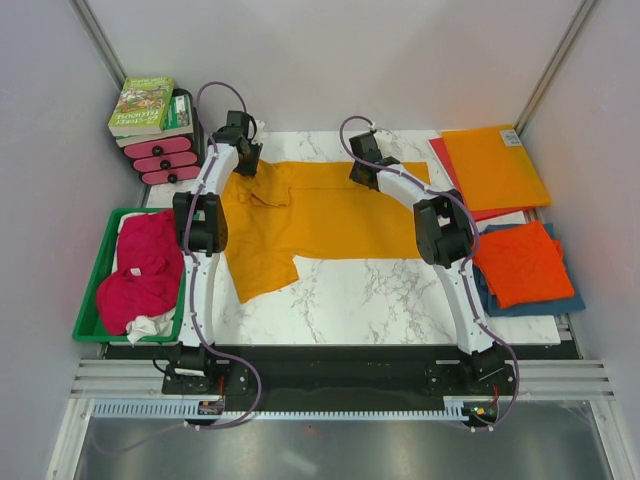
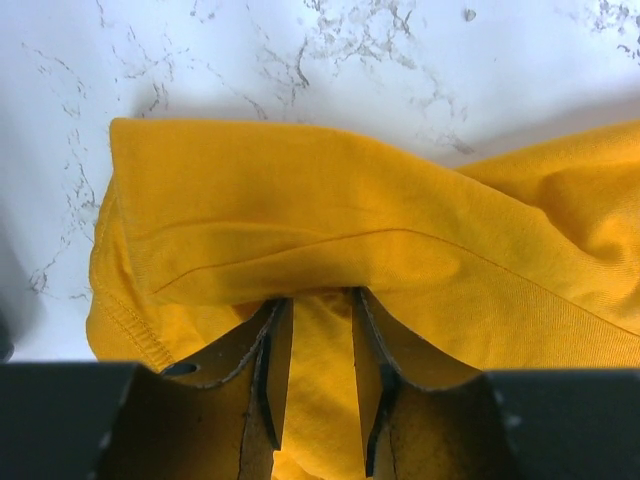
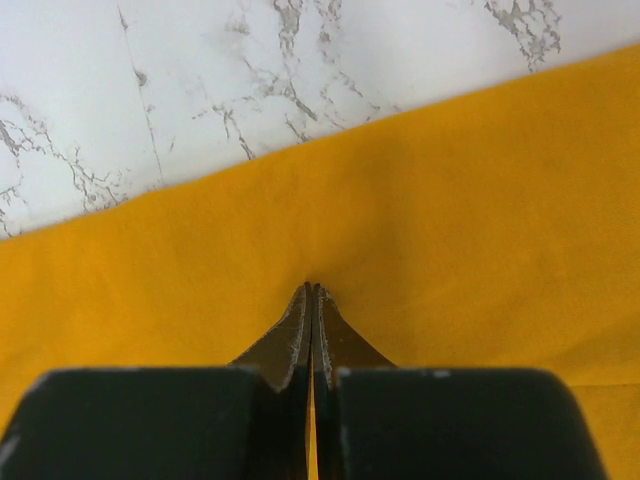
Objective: Fold and stack the t-shirts
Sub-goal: Fold the flattened tshirt in 1/3 of the way
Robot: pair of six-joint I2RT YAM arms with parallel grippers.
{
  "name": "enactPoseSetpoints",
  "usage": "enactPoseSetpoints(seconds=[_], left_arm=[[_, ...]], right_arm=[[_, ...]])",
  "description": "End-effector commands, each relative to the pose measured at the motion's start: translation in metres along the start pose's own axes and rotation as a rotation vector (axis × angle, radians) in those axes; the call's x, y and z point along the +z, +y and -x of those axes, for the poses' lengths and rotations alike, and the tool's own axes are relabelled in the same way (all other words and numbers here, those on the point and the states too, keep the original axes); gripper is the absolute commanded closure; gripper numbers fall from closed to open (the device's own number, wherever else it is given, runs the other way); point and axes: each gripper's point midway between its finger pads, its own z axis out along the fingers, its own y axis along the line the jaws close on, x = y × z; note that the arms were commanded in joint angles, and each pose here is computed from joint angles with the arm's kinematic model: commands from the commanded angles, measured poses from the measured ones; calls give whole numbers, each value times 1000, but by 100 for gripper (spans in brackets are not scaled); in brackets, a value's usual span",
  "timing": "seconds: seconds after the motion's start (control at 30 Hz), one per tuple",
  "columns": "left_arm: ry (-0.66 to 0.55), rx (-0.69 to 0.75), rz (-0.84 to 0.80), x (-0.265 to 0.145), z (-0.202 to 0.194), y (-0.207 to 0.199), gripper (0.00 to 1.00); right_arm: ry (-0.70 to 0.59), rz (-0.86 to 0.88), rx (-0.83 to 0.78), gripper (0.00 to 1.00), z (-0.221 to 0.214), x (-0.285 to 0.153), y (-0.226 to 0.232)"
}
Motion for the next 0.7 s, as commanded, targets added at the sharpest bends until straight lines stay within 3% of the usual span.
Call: enactPoseSetpoints(seconds=[0.0,0.03,0.1,0.13,0.17,0.27,0.3,0.33,0.37,0.43,0.47,0.53,0.57,0.6,0.67], left_arm=[[-18,-9,18,-7,8,6,62],[-80,-39,20,-29,28,10,60],[-140,-123,-24,-52,42,13,57],[-246,-141,-26,-89,72,18,54],[-281,-155,-33,-109,80,21,53],[-370,-173,-46,-175,97,19,49],[-331,-186,-55,-175,80,15,48],[-401,-180,-66,-218,88,13,47],[-326,-179,-78,-207,56,7,46],[-312,-172,-92,-225,32,-1,46],[-289,-150,-113,-237,0,-11,45],[-260,-122,-162,-244,-36,-27,49],[-231,-104,-174,-251,-71,-35,50],[-213,-97,-178,-253,-89,-39,52],[-143,-68,-187,-248,-138,-48,52]], right_arm=[[67,-42,-36,100,-24,-1,-15],[54,-47,-43,98,-20,-5,-18],[-75,12,4,84,28,-33,-1],[-104,25,12,78,36,-41,1],[-151,50,29,66,61,-64,8],[-195,76,11,48,86,-109,16],[-203,78,-2,43,89,-120,17],[-179,65,-37,34,73,-128,15],[-210,70,-55,30,84,-152,15],[-192,19,-120,24,58,-169,2],[-216,30,-127,24,63,-192,2],[-167,1,-184,25,21,-204,-14],[-186,20,-157,25,23,-224,-17],[-142,10,-190,26,-7,-227,-28],[-151,31,-183,27,-17,-249,-34]])
